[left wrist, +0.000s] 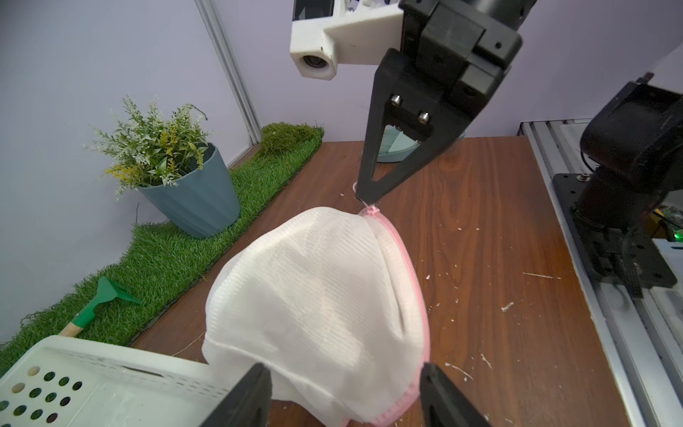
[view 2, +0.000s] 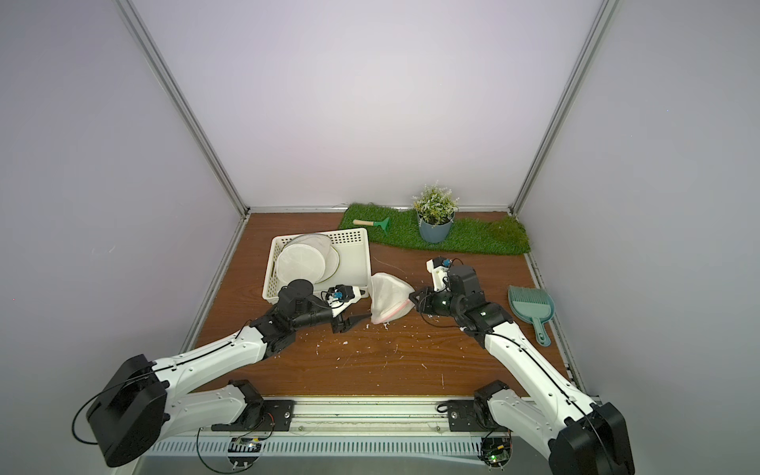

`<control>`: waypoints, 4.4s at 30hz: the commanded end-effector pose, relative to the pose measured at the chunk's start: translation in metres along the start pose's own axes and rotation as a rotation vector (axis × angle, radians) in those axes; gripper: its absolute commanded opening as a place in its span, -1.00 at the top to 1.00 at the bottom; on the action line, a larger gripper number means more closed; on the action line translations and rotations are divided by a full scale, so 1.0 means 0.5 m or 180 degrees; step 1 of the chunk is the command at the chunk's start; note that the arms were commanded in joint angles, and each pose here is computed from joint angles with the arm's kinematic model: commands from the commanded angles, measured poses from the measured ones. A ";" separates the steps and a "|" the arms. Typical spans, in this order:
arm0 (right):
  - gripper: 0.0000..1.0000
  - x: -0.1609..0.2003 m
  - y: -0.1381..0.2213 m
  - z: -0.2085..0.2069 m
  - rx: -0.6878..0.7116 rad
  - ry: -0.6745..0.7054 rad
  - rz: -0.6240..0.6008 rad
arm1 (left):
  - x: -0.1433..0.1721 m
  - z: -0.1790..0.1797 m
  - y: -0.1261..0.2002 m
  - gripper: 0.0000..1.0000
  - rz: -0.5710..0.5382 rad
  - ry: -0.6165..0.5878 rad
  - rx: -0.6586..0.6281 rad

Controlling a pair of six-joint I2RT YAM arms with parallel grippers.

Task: Turn the laundry bag inside out
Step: Zip the zipper on the laundry bag.

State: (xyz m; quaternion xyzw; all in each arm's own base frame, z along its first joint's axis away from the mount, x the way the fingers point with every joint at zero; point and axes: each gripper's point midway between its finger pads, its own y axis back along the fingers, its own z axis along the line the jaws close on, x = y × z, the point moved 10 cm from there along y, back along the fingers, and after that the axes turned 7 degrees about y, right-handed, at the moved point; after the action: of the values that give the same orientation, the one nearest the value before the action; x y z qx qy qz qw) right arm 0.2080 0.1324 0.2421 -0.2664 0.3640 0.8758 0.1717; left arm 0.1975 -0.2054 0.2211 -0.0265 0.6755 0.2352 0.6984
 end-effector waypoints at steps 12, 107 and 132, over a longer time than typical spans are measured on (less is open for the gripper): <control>1.00 -0.045 0.000 0.115 -0.0177 0.0487 -0.0142 | -0.091 -0.041 -0.061 -0.39 0.0163 -0.0024 -0.0026; 1.00 -0.052 0.080 -0.029 0.0721 -0.0021 -0.0420 | -0.078 -0.053 -0.093 0.98 -0.0453 0.0909 0.0664; 1.00 -0.055 0.052 0.098 0.0441 0.0720 -0.0093 | -0.091 -0.034 -0.158 -0.12 0.0001 0.0918 0.0653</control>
State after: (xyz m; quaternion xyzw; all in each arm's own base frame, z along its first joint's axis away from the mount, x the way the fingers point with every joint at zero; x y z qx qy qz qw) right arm 0.2007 0.1409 0.2872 -0.3256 0.4408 0.8204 0.1631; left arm 0.2127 -0.2896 0.2463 -0.0152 0.7912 0.1516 0.5922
